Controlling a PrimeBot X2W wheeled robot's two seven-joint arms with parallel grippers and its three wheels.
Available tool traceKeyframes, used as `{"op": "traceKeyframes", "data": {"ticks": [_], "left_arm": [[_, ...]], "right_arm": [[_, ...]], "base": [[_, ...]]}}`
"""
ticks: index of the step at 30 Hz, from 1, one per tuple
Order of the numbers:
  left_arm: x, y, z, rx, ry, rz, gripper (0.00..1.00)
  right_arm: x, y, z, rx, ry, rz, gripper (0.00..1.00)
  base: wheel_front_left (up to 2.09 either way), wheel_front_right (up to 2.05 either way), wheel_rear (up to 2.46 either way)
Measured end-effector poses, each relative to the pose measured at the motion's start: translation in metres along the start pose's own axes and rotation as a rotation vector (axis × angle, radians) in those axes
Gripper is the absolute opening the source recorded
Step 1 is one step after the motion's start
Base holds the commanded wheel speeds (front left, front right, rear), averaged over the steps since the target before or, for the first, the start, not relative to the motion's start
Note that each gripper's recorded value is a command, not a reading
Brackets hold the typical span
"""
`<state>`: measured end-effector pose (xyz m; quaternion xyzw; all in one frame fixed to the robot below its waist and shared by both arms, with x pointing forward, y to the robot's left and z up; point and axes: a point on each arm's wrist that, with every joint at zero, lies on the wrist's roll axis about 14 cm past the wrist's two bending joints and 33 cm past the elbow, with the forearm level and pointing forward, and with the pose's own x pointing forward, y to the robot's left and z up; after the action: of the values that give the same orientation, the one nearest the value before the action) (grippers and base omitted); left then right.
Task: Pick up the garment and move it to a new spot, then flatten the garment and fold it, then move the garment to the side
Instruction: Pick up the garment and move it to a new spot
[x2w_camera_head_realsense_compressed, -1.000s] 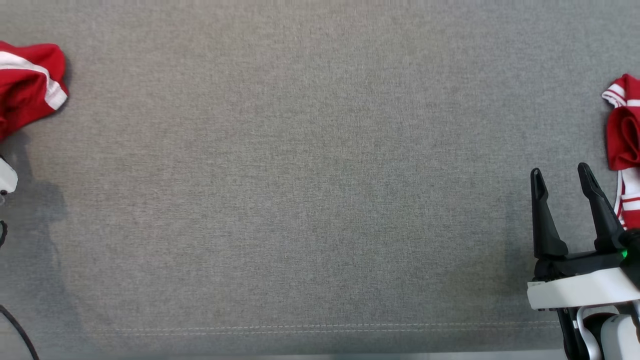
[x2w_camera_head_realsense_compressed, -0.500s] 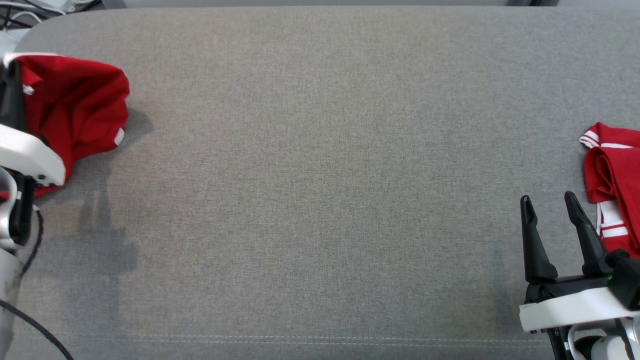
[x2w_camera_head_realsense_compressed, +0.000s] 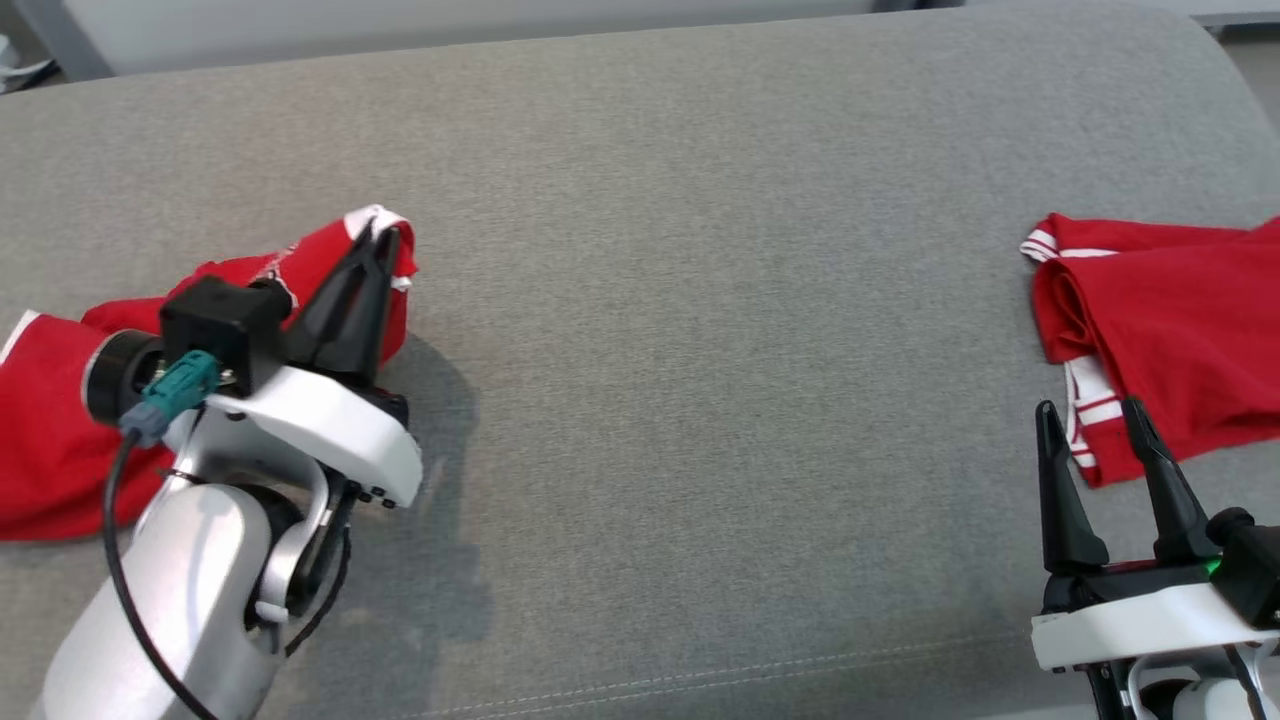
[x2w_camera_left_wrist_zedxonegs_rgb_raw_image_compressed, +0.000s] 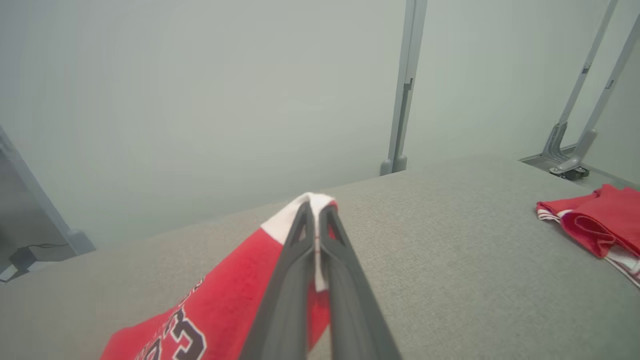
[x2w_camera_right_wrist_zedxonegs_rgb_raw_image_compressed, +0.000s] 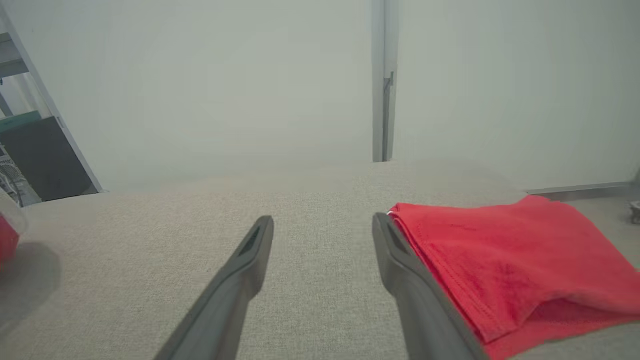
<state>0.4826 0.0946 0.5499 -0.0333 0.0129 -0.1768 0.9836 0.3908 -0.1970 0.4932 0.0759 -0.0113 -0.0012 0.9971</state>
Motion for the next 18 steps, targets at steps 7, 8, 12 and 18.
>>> {"op": "traceKeyframes", "data": {"ticks": [7,8,12,18], "left_arm": [[0.05,-0.072,0.009,0.017,-0.022,-0.231,0.0],[0.058,-0.082,0.013,0.019,-0.036,-0.262,0.0],[0.079,-0.133,0.012,0.014,-0.036,-0.401,0.0],[0.104,-0.203,-0.014,0.016,0.014,-0.585,0.0]], "right_arm": [[-0.021,-0.032,0.002,0.017,-0.007,-0.107,1.0],[-0.026,-0.037,0.0,0.021,-0.001,-0.128,1.0],[-0.047,-0.063,-0.006,0.046,0.018,-0.228,1.0],[-0.073,-0.093,-0.014,0.064,0.05,-0.355,1.0]], "base": [[0.0,0.0,0.0],[0.0,0.0,0.0],[0.0,0.0,0.0],[0.0,0.0,0.0]]}}
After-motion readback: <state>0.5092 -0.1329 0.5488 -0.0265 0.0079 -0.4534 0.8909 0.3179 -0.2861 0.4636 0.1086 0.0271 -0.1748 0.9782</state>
